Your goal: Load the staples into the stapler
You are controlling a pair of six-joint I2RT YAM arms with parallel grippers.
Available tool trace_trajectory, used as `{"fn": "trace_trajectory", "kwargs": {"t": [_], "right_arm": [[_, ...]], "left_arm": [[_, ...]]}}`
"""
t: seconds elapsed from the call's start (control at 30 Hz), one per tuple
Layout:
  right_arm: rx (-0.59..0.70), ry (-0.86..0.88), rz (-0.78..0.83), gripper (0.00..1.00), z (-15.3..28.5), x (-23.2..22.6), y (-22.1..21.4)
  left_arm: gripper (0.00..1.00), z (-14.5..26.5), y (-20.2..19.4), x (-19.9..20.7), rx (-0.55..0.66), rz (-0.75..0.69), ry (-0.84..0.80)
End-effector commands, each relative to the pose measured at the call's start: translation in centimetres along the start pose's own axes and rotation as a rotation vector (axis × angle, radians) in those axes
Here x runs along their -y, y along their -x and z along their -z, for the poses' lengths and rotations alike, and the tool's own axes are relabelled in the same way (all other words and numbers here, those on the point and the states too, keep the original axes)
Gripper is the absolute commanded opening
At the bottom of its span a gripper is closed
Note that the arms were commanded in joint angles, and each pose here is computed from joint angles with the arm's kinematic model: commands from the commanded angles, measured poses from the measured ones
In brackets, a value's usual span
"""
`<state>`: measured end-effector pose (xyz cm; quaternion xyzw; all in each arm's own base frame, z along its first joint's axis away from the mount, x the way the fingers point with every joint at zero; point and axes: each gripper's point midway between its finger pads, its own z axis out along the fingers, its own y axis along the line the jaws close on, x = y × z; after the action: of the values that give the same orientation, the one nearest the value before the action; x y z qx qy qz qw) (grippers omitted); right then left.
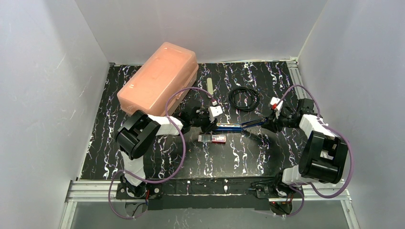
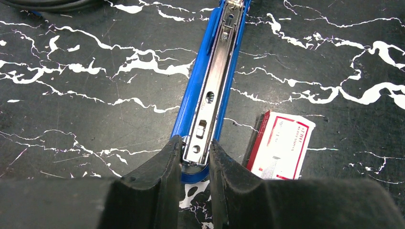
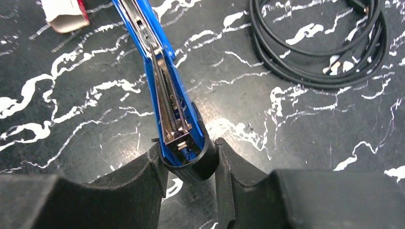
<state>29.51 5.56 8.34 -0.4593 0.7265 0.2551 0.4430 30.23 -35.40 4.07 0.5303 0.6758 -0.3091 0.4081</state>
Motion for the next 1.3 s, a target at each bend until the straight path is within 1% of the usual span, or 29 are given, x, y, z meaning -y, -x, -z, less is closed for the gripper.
{"fn": "trace_trajectory", "kwargs": {"t": [0.0,0.2,0.3,0.43,0.5,0.53,0.63,0.8,0.87,1.03,1.13,1.27], "right_arm": [[-0.121,-0.074,0.07,0.22,0.9,2.7,-2.0],[-0.144,-0.099,0.063,0.39,1.5,3.5,-2.1],[-0.163,-0.106,0.055,0.52,1.9,3.8,-2.1],[-0.191,-0.106,0.054,0.62,2.4,4.0,-1.9],[-0.208,-0.111,0.055,0.72,2.7,4.1,-1.9],[-0.22,-0.114,0.055,0.74,2.9,4.1,-2.1],[-0.223,-0.114,0.062,0.75,3.2,4.1,-1.6],[-0.169,-0.142,0.066,0.76,4.2,4.7,1.7],[-0.142,-0.177,0.067,0.77,4.8,5.4,3.6],[-0.107,-0.24,0.066,0.81,5.1,6.7,8.3],[-0.108,-0.27,0.041,0.84,3.6,7.2,10.6],[-0.116,-0.333,-0.046,0.88,0.7,8.3,13.0]], "left_arm": [[0.0,-0.3,-1.0,0.5,-0.046,0.029,-0.011],[0.0,-0.4,-0.9,0.5,-0.047,0.029,-0.012],[0.0,-0.4,-1.0,0.5,-0.049,0.03,-0.007],[0.0,-0.5,-1.0,0.4,-0.051,0.033,-0.004],[0.0,-0.5,-1.0,0.4,-0.052,0.033,-0.004],[0.0,-0.4,-1.0,0.4,-0.051,0.032,-0.002],[0.0,-0.4,-0.9,0.4,-0.05,0.034,-0.002],[0.0,-0.4,-0.4,0.3,-0.039,0.03,0.0],[0.09,-0.3,-0.2,0.3,-0.035,0.03,-0.001],[0.44,0.0,0.5,0.2,-0.024,0.024,0.004],[0.65,0.3,1.2,0.0,-0.014,0.009,0.017],[0.85,1.0,2.7,-0.3,0.009,0.001,0.035]]}}
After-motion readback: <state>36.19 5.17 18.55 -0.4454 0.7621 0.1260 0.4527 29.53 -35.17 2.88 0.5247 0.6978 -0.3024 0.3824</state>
